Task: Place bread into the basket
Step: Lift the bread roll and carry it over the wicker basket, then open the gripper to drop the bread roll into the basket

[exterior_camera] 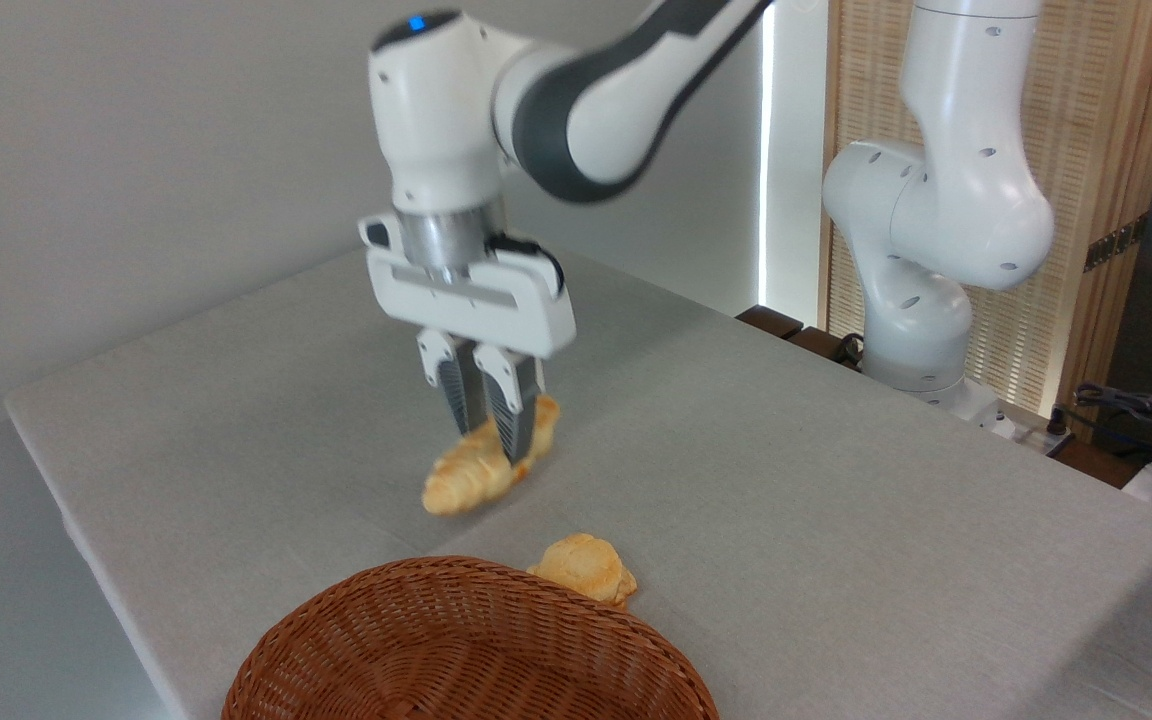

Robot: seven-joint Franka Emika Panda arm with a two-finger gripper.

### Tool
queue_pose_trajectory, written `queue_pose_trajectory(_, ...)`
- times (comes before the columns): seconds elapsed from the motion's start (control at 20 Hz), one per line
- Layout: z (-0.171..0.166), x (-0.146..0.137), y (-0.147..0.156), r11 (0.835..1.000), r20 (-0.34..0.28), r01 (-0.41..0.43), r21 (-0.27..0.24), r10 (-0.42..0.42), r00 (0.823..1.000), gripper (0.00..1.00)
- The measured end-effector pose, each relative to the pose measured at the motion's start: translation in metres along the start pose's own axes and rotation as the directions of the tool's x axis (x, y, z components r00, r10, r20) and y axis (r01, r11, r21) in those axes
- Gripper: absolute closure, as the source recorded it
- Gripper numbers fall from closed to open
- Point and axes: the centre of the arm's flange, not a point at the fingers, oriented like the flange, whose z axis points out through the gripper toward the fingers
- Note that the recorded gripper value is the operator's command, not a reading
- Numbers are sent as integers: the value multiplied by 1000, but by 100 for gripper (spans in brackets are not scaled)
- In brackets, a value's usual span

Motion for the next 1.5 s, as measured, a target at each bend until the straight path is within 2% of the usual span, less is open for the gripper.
queue_pose_trajectory(0.15,-54,14,-8,1000,-79,10,25,-8,997,54)
queue_pose_trajectory(0.25,-77,17,-23,999,-143,22,45,-16,990,54)
queue_pose_trajectory(0.45,-89,8,-86,995,-255,40,93,-16,967,53)
queue_pose_trajectory(0.5,-89,5,-102,993,-285,51,108,-18,958,48)
queue_pose_trajectory(0.6,-86,6,-125,988,-340,78,136,-27,940,26)
queue_pose_trajectory(0.65,-81,8,-134,985,-365,92,149,-32,930,0)
queue_pose_trajectory(0.7,-75,11,-141,982,-386,105,159,-36,922,0)
queue_pose_trajectory(0.8,-60,14,-156,977,-400,126,170,-49,915,0)
queue_pose_trajectory(1.05,-35,16,-169,972,-352,97,213,-16,936,0)
queue_pose_trajectory(1.3,-36,18,-169,972,-353,94,216,-12,936,0)
queue_pose_trajectory(1.5,-47,24,-173,968,-372,102,227,-11,928,0)
